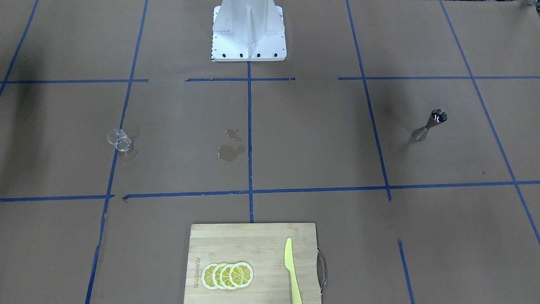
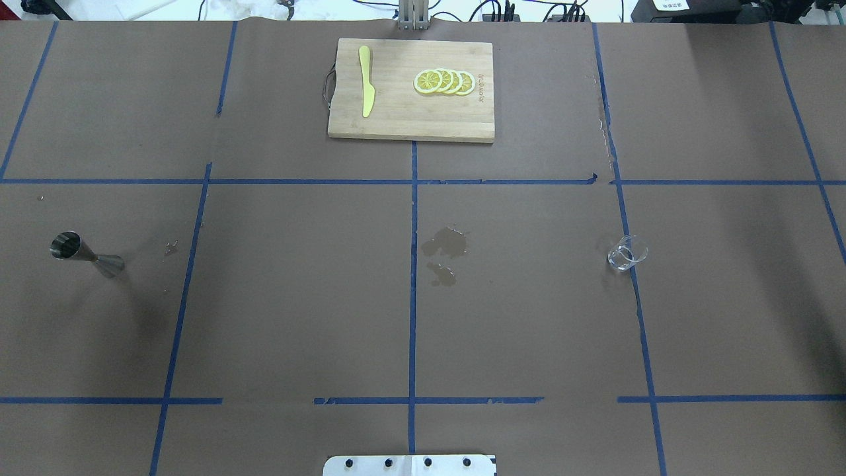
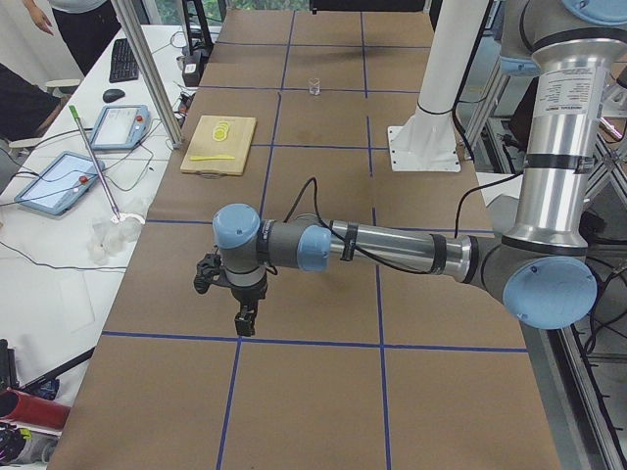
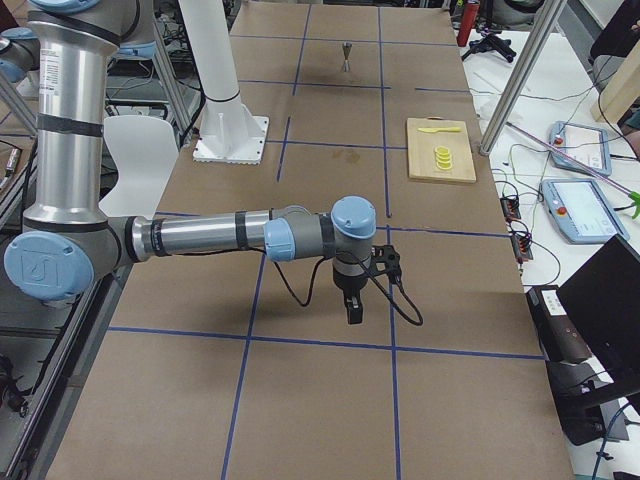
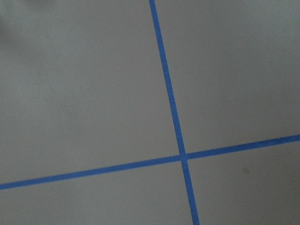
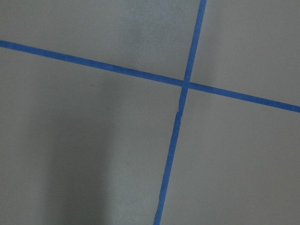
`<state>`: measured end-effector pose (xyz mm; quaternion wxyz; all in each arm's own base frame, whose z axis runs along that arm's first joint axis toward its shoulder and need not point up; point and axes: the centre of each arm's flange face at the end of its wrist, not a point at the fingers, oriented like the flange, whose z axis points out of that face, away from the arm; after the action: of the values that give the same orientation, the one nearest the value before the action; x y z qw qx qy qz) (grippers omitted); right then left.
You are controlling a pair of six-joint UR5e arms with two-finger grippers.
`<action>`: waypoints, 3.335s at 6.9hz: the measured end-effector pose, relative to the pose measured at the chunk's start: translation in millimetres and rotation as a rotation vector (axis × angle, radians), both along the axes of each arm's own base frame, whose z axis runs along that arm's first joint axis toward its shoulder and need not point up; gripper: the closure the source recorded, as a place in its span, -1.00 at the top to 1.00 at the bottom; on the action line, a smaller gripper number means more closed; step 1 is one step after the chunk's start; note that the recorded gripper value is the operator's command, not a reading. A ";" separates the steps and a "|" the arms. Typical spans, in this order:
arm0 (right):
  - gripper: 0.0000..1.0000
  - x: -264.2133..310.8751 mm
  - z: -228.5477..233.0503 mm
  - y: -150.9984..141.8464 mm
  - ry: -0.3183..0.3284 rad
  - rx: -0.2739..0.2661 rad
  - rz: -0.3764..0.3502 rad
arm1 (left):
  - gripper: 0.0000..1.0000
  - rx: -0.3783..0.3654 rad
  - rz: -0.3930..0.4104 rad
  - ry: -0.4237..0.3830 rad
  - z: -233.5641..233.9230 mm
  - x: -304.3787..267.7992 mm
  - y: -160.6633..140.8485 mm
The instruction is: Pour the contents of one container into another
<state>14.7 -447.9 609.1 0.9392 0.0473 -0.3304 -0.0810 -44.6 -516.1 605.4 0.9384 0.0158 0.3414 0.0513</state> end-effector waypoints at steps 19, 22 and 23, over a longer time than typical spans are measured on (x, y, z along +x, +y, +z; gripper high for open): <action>1.00 -4.0 26.0 21.6 -0.133 -0.090 -0.001 | 1.00 0.183 0.080 0.059 -21.0 -1.4 13.5; 1.00 -4.3 25.6 21.1 -0.136 -0.090 -0.001 | 1.00 0.229 0.082 0.047 -12.7 -3.3 17.6; 1.00 -5.0 12.9 13.6 -0.139 -0.065 -0.002 | 1.00 0.232 0.079 0.020 -10.3 -5.9 20.4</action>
<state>9.7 -434.2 622.0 0.9148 0.0217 -0.3975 -0.0676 -50.5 -495.7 595.1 0.9240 0.1112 0.3430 0.1273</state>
